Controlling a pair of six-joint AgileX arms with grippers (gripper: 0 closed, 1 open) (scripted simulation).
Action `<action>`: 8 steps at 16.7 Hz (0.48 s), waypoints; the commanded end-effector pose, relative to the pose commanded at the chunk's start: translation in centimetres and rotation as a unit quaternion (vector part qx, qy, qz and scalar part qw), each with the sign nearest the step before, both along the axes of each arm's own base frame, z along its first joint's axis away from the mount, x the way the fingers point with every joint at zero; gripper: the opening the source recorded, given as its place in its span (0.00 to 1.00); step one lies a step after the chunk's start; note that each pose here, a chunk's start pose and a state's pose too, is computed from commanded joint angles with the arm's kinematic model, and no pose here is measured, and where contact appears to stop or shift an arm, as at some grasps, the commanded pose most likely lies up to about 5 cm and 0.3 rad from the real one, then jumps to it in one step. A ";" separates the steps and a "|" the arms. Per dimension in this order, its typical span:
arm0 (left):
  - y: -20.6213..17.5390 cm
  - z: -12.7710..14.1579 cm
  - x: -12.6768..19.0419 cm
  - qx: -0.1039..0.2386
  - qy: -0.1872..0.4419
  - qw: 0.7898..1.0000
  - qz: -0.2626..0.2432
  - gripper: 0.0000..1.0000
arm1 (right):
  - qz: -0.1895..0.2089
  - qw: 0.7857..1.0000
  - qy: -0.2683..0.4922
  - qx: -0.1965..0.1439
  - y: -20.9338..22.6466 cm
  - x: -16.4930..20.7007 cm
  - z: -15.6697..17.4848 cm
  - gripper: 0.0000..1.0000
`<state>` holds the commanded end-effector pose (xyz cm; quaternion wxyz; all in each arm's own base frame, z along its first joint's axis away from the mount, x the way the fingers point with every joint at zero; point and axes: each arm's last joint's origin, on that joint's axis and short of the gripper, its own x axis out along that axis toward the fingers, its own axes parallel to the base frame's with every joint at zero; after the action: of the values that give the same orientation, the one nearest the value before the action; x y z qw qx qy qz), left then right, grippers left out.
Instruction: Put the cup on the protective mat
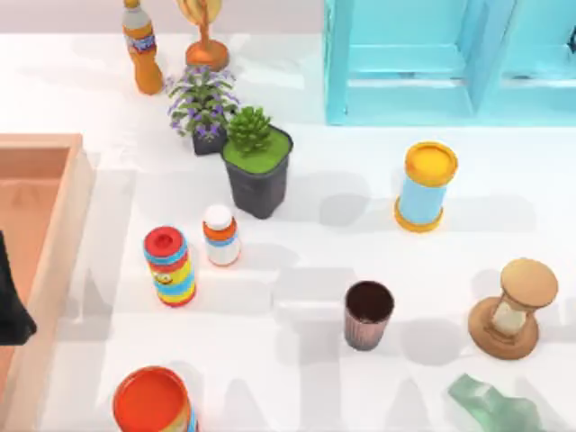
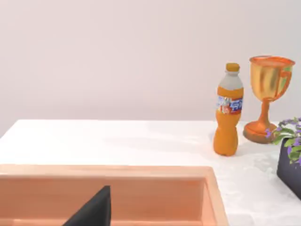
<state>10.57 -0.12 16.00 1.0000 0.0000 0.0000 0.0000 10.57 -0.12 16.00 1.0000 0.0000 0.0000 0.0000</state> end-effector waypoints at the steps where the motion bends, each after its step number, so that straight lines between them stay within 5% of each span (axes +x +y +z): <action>1: 0.0 0.0 0.0 0.000 0.000 1.000 0.000 1.00 | 0.000 1.000 0.000 0.000 0.0 0.0 0.0 1.00; 4: 0.0 0.0 0.0 0.000 0.000 1.000 0.000 1.00 | 0.016 1.000 0.015 -0.011 0.3 0.0 0.4 1.00; 8: 0.0 0.0 0.0 0.000 0.000 1.000 0.000 1.00 | 0.109 0.988 0.087 -0.070 1.9 0.5 3.0 1.00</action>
<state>10.57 -0.12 16.00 1.0000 0.0000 0.0000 0.0000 11.06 1.73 19.00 0.9878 -0.0696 0.0872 0.1091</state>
